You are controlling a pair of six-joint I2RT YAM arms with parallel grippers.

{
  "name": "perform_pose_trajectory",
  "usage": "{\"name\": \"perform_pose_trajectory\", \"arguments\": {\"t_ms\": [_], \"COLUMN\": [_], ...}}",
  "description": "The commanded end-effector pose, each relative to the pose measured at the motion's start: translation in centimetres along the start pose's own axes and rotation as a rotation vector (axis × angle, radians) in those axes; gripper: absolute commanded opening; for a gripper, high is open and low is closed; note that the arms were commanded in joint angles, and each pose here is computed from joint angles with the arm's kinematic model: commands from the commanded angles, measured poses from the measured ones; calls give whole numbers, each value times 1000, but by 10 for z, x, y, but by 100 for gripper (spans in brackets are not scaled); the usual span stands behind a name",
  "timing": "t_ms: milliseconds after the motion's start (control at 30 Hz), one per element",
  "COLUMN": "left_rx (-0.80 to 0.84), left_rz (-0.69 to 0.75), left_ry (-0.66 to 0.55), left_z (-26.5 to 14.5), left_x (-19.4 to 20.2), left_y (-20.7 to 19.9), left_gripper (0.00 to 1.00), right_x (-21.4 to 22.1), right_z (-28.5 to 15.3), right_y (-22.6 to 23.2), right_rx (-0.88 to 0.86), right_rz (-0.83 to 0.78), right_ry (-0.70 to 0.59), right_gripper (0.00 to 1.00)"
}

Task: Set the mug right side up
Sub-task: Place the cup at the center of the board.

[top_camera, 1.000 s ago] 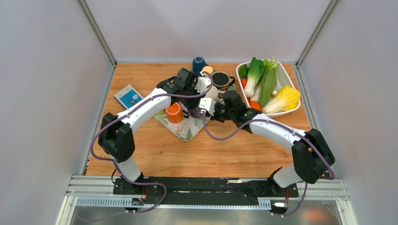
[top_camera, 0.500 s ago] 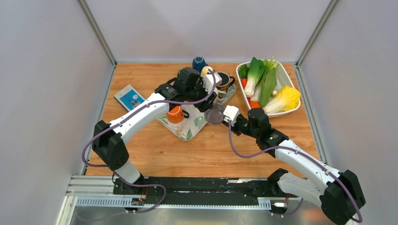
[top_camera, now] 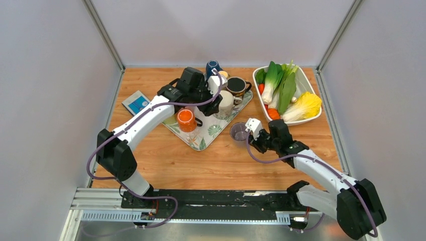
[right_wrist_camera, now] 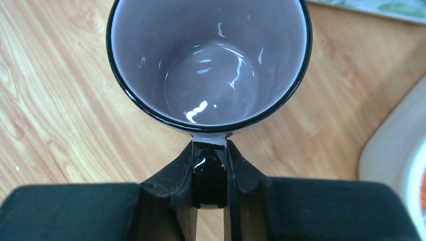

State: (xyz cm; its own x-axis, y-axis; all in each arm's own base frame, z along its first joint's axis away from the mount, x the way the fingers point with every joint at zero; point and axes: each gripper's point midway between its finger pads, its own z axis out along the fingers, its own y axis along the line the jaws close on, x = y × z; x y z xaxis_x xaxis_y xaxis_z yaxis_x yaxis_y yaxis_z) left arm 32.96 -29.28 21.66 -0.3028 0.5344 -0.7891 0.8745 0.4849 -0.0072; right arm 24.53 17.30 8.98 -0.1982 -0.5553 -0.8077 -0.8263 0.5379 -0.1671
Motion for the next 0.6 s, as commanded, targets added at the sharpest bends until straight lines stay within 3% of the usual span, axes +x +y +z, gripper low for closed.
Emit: {"name": "perform_pose_trajectory", "arguments": {"t_ms": [0, 567], "left_rx": [69, 66], "left_rz": [95, 108], "left_ry": [-30, -12], "left_z": [-15, -22], "left_x": [-7, 8], "left_y": [-15, -19], "left_gripper": [64, 62], "right_x": [-23, 16], "right_z": [4, 35], "right_y": [-4, -28], "right_rx": [-35, -247], "right_rz": [-50, -214], "right_ry": [-76, -8], "right_gripper": [0, 0]}}
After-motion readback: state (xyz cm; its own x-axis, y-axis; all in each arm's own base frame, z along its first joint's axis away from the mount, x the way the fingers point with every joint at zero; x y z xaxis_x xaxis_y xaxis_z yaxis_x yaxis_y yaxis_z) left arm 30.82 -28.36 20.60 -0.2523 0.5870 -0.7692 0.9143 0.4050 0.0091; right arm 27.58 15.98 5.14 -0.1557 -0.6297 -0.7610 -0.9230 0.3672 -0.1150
